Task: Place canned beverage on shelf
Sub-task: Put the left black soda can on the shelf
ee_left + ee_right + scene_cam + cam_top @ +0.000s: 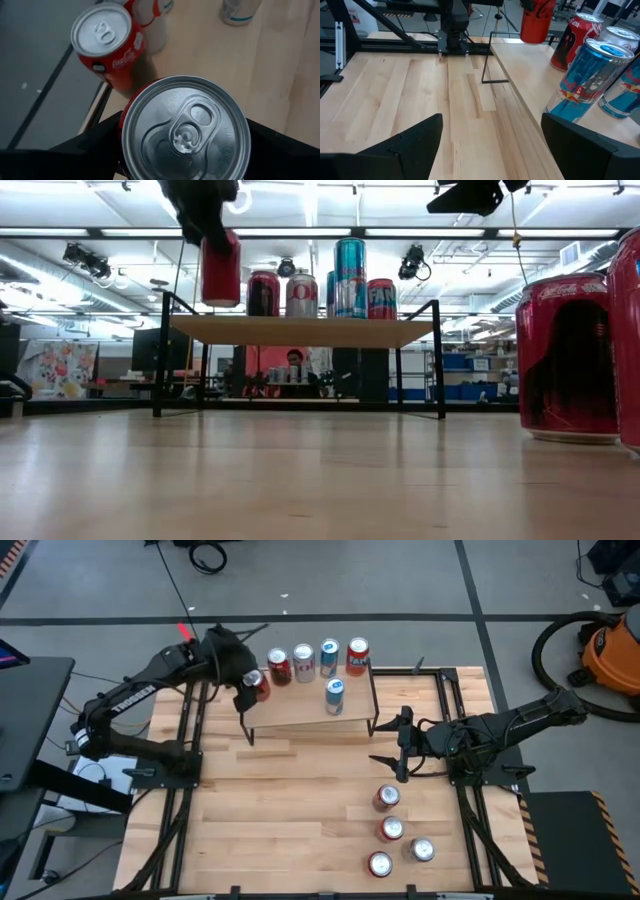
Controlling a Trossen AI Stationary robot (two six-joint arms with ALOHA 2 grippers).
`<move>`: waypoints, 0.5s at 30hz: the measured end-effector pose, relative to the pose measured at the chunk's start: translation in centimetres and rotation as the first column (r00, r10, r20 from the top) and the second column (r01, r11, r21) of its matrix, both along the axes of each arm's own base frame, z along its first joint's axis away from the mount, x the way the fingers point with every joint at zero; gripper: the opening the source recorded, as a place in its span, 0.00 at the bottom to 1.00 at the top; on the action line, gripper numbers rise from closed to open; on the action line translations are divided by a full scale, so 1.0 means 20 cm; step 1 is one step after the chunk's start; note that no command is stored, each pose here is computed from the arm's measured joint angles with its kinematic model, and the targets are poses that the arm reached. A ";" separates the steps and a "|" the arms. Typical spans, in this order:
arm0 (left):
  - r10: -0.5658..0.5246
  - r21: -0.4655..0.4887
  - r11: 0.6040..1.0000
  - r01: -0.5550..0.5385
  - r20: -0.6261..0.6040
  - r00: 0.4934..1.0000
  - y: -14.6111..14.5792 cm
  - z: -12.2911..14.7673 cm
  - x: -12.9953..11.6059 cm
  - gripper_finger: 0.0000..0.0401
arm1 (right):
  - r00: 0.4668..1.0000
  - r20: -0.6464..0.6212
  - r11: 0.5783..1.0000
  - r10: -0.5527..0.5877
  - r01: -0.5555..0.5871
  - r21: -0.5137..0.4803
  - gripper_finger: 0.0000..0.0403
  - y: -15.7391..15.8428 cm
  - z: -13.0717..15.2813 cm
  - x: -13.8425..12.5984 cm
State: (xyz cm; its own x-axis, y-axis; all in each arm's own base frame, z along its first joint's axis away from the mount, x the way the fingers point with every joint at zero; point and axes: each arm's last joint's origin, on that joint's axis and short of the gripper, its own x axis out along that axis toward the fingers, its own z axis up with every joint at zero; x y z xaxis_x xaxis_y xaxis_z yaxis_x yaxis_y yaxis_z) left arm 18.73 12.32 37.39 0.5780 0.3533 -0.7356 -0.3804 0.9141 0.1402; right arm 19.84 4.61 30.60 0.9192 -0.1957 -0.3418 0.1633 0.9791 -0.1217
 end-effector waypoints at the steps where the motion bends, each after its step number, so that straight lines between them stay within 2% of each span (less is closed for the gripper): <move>1: -0.007 -0.007 1.000 0.007 0.012 1.000 0.02 -0.01 0.00 0.79 | 1.000 0.000 1.000 0.000 0.000 0.000 0.87 0.00 0.00 0.00; 8: -0.030 -0.014 0.999 0.031 0.057 0.998 0.14 -0.02 -0.05 0.79 | 1.000 -0.002 1.000 0.001 -0.001 -0.005 0.87 0.00 0.00 0.00; 15: -0.045 -0.033 0.998 0.047 0.049 0.998 0.20 -0.04 -0.08 0.79 | 1.000 0.000 1.000 -0.007 0.007 -0.010 0.87 -0.01 0.00 0.00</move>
State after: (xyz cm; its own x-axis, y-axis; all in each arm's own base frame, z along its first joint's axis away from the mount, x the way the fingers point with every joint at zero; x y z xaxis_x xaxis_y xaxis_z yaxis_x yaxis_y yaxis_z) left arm 17.08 16.33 36.55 0.6282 0.3003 -0.7178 -0.3433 0.9349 0.0906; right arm 19.87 4.49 30.62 0.9179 -0.2055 -0.3395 0.1702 0.9767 -0.1310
